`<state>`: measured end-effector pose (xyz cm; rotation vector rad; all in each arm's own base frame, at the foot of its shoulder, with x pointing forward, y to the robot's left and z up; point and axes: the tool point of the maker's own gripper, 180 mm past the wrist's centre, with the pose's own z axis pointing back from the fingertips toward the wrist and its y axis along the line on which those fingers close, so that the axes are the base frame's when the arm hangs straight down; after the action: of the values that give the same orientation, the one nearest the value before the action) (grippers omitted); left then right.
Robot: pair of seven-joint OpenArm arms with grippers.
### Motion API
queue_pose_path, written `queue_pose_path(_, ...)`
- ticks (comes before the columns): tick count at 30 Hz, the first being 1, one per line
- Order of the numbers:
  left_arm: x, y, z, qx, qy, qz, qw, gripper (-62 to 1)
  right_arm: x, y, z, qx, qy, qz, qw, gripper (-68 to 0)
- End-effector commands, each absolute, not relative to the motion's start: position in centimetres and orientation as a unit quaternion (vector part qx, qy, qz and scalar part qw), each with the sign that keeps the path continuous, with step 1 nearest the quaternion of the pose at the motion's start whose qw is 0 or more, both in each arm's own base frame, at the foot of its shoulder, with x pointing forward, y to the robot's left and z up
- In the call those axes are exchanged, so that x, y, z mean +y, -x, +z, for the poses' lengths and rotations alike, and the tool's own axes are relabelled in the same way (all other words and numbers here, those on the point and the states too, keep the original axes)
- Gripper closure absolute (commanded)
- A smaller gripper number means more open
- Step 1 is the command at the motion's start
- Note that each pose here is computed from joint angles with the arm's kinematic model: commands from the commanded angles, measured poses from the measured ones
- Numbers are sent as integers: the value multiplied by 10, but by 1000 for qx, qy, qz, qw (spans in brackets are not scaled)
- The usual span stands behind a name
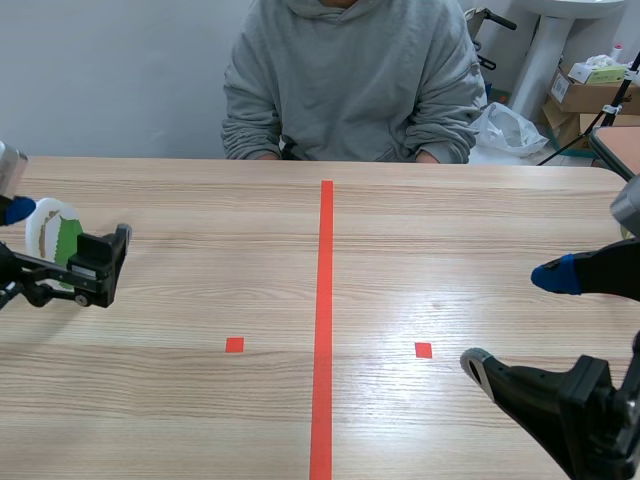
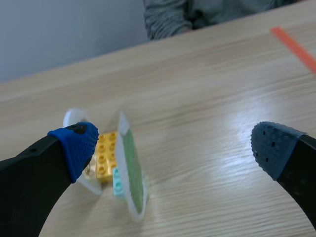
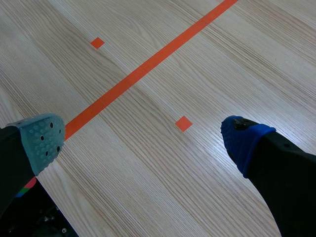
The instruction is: Do the leaf sorting experiment
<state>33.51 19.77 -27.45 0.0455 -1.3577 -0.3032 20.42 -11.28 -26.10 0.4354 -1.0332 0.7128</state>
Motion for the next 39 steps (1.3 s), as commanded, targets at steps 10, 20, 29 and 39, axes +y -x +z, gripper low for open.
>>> queue_pose_path(10,114,-292,-209,-655,131,-247,703,-623,-114,-209,-254,-491,-201,333,780,-667)
queue_pose_path(20,61,-234,-203,-609,233,-339,678,-623,-114,-208,-255,-488,-200,333,782,-667)
queue_pose_path(29,46,-202,-213,-570,277,-352,689,-623,-115,-208,-255,-488,-200,334,782,-667)
queue_pose_path(39,51,-193,-227,-550,273,-334,716,-623,-116,-206,-259,-477,-196,336,788,-667)
